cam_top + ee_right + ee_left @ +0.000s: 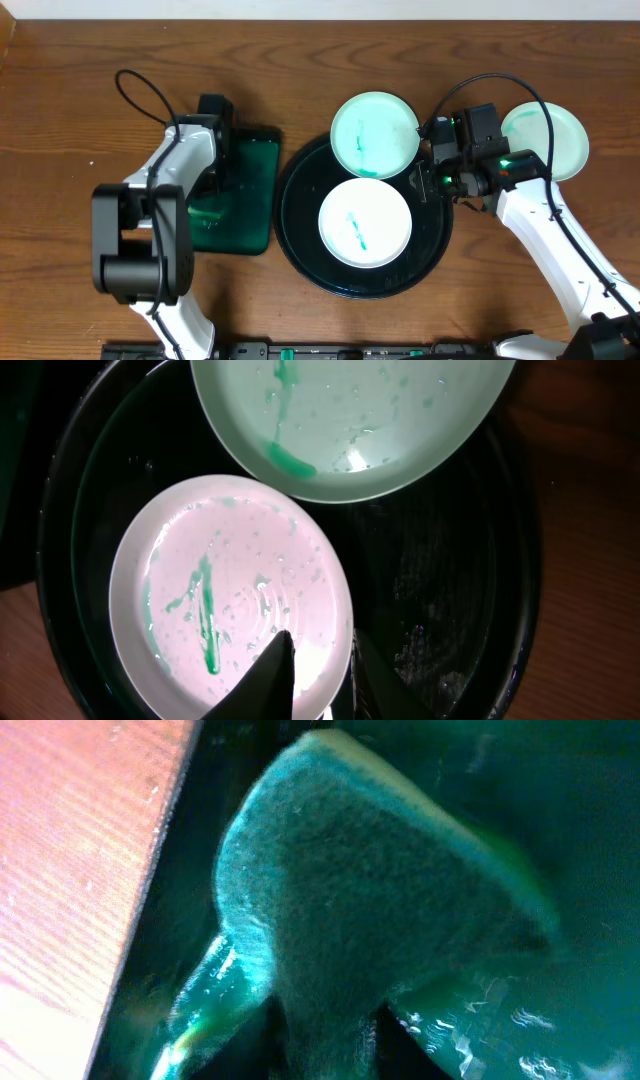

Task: Clean dirty plates on tray and stack at the side

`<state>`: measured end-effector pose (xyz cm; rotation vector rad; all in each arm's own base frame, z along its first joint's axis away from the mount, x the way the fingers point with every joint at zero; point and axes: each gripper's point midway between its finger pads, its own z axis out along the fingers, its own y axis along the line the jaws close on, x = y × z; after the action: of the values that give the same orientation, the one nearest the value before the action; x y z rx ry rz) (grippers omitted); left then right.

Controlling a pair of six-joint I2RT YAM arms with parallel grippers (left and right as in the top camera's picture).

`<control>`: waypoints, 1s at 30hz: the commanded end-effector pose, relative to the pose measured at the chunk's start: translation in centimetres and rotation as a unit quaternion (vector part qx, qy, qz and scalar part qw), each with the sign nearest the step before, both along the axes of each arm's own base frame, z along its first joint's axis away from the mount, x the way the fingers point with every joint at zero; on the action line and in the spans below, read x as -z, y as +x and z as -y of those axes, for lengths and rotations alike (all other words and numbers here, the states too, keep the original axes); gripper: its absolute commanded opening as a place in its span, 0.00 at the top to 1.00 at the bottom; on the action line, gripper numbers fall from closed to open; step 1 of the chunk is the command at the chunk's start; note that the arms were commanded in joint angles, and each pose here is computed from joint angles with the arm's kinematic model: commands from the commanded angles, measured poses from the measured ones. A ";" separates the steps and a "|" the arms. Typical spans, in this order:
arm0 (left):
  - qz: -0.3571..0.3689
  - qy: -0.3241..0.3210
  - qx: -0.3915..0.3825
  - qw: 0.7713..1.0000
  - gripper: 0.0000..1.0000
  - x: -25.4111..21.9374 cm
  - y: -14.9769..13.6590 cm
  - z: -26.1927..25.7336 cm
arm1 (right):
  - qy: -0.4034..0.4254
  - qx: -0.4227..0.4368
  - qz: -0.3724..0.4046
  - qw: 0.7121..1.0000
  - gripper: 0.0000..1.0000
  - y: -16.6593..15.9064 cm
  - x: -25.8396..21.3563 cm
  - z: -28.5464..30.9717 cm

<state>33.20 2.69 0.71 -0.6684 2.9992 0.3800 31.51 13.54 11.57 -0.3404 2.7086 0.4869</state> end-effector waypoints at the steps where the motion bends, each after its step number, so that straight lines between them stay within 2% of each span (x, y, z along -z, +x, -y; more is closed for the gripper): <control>1: -0.018 -0.006 0.001 1.000 0.92 0.8 -0.9 0.2 | 0.008 0.005 -0.006 1.000 0.83 -0.2 0.0 -0.3; 6: 0.014 -0.061 0.005 0.998 0.93 -1.4 0.0 2.0 | 0.002 0.009 -0.004 1.000 0.85 -0.1 0.1 -0.1; 12: 0.046 -0.069 0.007 0.997 0.93 -3.8 0.3 2.3 | -0.024 0.037 -0.004 0.999 0.85 0.2 0.4 1.0; 16: 0.041 -0.068 0.006 0.997 0.93 -2.8 0.1 2.3 | -0.052 0.081 -0.008 0.995 0.87 0.4 0.8 2.4; 21: 0.015 -0.072 0.005 0.997 0.92 0.4 -1.4 2.4 | -0.056 0.094 -0.021 0.994 0.88 0.0 1.3 2.7; 24: 0.002 -0.075 0.004 0.997 0.93 0.5 -2.0 2.4 | -0.059 0.096 -0.032 0.993 0.87 -0.4 2.0 2.8; 30: 0.029 -0.082 0.006 0.996 0.93 -3.9 -0.7 2.7 | -0.077 0.097 -0.056 0.991 0.88 -0.4 4.2 3.1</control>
<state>30.91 0.31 1.53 -0.6787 3.0647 0.1683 31.44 10.68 9.09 -0.1133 2.8101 0.2843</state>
